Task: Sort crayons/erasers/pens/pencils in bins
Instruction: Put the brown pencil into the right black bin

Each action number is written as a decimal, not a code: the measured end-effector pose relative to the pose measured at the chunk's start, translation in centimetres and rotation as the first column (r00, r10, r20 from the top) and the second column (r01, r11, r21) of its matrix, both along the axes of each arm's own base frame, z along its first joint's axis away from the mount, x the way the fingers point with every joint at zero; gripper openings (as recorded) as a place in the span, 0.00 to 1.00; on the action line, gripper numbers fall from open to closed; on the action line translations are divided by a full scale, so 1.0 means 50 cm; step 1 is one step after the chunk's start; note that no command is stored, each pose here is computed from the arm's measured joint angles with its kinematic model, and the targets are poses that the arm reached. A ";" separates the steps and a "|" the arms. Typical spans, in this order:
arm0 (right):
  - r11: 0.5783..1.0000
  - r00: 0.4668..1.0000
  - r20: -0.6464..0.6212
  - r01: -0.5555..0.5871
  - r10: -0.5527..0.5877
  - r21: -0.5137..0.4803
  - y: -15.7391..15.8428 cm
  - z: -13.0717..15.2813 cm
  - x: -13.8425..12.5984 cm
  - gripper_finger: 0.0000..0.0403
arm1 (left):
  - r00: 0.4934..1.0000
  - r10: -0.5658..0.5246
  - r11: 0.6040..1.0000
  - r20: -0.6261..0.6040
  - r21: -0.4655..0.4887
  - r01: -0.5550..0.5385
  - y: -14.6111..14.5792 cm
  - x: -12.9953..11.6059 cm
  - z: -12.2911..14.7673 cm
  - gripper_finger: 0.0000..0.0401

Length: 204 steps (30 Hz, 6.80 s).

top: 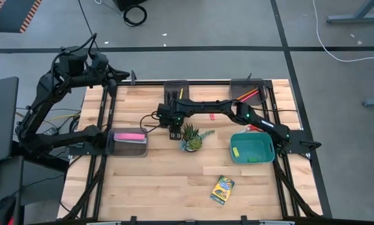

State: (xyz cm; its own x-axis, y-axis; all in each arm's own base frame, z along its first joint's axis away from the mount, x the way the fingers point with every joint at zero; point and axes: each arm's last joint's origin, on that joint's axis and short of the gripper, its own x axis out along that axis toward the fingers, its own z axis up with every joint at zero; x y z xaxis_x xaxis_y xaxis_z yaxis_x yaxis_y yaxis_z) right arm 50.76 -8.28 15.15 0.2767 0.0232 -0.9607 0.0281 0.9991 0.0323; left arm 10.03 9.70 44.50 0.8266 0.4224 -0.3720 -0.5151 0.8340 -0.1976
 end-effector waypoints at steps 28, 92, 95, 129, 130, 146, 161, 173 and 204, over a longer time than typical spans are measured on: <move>0.999 0.998 0.027 -0.051 0.051 -0.005 -0.002 -0.013 0.005 0.17 | 1.000 0.007 1.000 0.030 0.006 -0.007 -0.001 -0.001 0.006 0.02; 0.979 0.957 -0.205 0.199 -0.205 -0.051 -0.163 0.086 -0.124 0.19 | 0.998 0.003 0.999 0.061 0.050 -0.006 0.002 0.002 0.015 0.02; 0.977 0.958 -0.193 0.208 -0.214 -0.051 -0.185 0.086 -0.130 0.19 | 0.998 0.003 0.999 0.061 0.050 -0.006 0.002 0.002 0.015 0.04; 0.999 0.907 0.420 -0.042 0.040 -0.003 0.012 0.245 -0.022 0.20 | 0.997 0.009 0.999 0.071 0.039 -0.012 0.000 0.000 0.016 0.03; 0.999 0.917 0.397 -0.046 0.040 0.006 0.015 0.233 -0.021 0.21 | 0.997 0.014 1.000 0.076 0.026 -0.016 0.000 0.000 0.016 0.03; 0.998 0.976 0.215 -0.054 0.045 0.034 -0.032 0.028 0.020 0.28 | 0.993 0.045 0.998 0.108 -0.059 -0.039 -0.001 0.000 0.014 0.06; 0.996 0.982 0.173 -0.068 0.079 -0.066 -0.043 0.011 0.017 0.28 | 0.991 0.031 0.994 0.130 -0.112 -0.016 -0.010 0.007 0.014 0.05; 0.997 0.992 0.105 -0.067 0.070 -0.029 -0.029 -0.047 -0.004 0.25 | 0.991 0.003 0.993 0.130 -0.122 0.013 -0.016 0.013 0.013 0.02; 1.000 0.995 0.101 0.016 -0.014 -0.026 -0.074 0.038 -0.035 0.01 | 0.993 -0.018 0.995 0.117 -0.097 0.029 -0.018 0.014 0.013 0.02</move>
